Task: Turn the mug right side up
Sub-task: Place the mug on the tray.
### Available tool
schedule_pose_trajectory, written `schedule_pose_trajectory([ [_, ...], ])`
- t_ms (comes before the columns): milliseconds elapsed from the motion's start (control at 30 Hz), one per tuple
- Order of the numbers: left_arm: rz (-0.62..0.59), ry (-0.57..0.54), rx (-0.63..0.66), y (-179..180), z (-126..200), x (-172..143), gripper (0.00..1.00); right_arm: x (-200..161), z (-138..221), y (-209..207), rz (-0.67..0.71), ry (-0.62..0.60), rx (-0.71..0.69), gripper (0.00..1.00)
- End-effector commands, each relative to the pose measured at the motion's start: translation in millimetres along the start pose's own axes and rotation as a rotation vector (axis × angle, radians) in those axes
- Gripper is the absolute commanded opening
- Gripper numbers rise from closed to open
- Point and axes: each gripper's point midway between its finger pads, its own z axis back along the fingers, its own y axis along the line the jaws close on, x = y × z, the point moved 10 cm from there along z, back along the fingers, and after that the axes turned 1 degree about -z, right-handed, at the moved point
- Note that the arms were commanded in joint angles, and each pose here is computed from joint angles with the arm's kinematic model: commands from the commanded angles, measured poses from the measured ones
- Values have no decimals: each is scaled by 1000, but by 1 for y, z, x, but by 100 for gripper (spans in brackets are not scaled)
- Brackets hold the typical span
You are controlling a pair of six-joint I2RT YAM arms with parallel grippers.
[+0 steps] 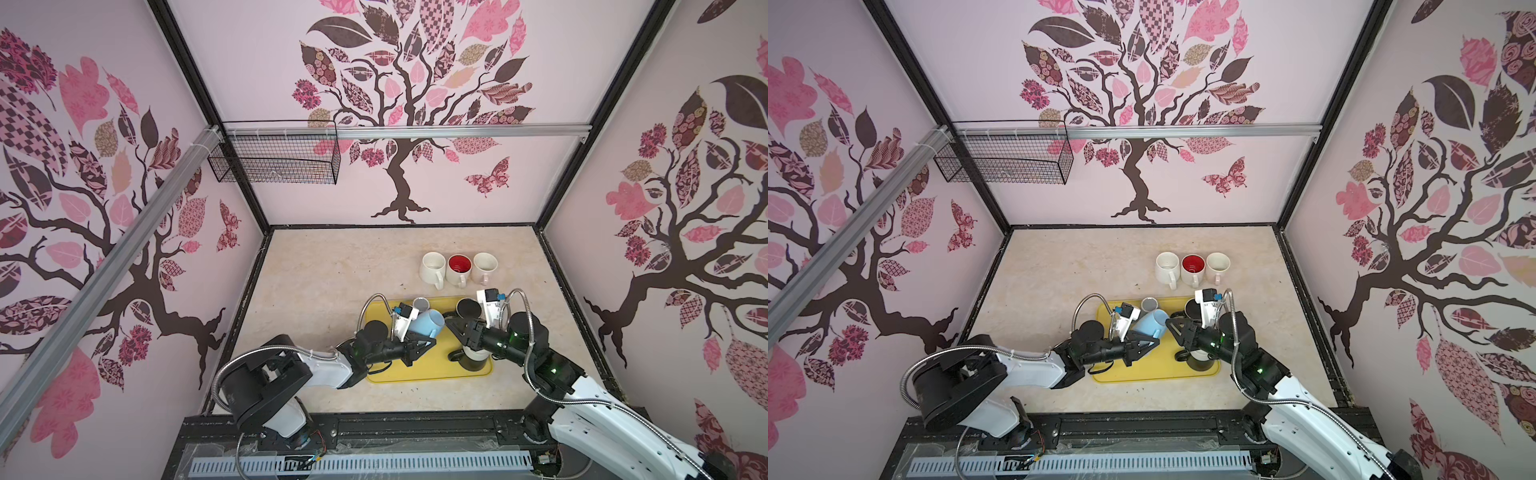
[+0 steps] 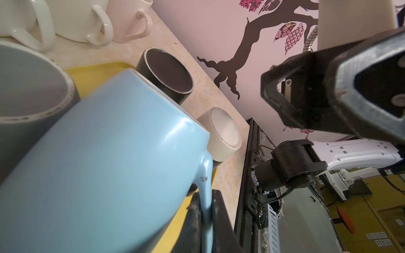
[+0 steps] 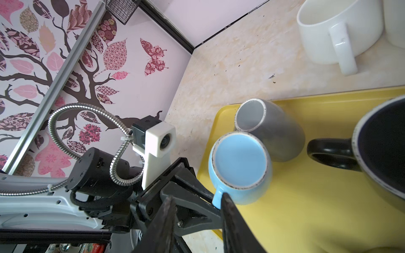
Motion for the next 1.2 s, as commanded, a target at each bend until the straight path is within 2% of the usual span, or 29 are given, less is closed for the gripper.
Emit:
schedule_pose_trajectory([
  [0,-73,-132,-154,-15,2,16,0,12,3,11,39,-28,-5,37],
  [667,-59,-53,-134,2,-6,-4,0,-1,-9,-13,63,24,-120,37],
  [1167,31,0,-94,20,-7,-16,0,-12,-23,-28,52,97,-171,37],
])
